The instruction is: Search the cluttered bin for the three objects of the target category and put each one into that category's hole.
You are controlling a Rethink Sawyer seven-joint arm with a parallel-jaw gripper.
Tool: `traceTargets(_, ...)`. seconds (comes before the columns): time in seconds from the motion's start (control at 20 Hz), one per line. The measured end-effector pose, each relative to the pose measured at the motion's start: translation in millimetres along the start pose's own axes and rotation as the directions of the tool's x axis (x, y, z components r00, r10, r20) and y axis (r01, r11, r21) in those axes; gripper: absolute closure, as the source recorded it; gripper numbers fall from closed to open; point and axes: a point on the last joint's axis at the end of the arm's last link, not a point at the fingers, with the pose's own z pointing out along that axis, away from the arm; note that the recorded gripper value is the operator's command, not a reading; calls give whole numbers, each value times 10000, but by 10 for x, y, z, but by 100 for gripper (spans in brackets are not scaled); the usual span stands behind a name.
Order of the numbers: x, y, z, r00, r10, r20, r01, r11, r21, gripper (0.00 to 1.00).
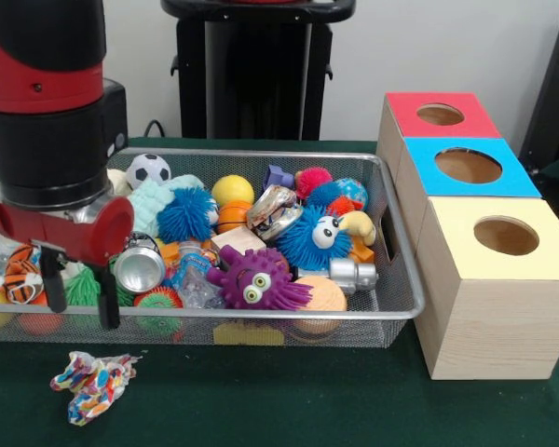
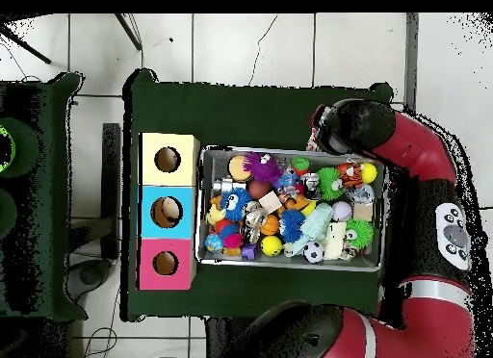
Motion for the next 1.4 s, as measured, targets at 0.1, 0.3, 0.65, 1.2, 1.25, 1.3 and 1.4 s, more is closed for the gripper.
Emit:
traceTargets(0.1, 5, 3, 17, 10000, -10, 15, 10, 10000, 6, 0)
traceTargets(0.3, -40, 17, -54, 9999, -61, 154, 61, 10000, 41, 0)
traceTargets(0.65, -220, 12, -138, 9983, -89, 577, 85, 9999, 73, 0)
traceTargets(1.2, -322, -49, 50, 9944, -93, 1052, 78, 9999, 145, 0)
traceTargets(1.25, -330, -50, 68, 9930, -96, 1177, 79, 9999, 149, 0)
traceTargets(1.3, -336, -50, 83, 9917, -97, 1283, 79, 9999, 150, 0)
traceTargets(1.4, -342, -48, 117, 9881, -99, 1537, 78, 9999, 147, 0)
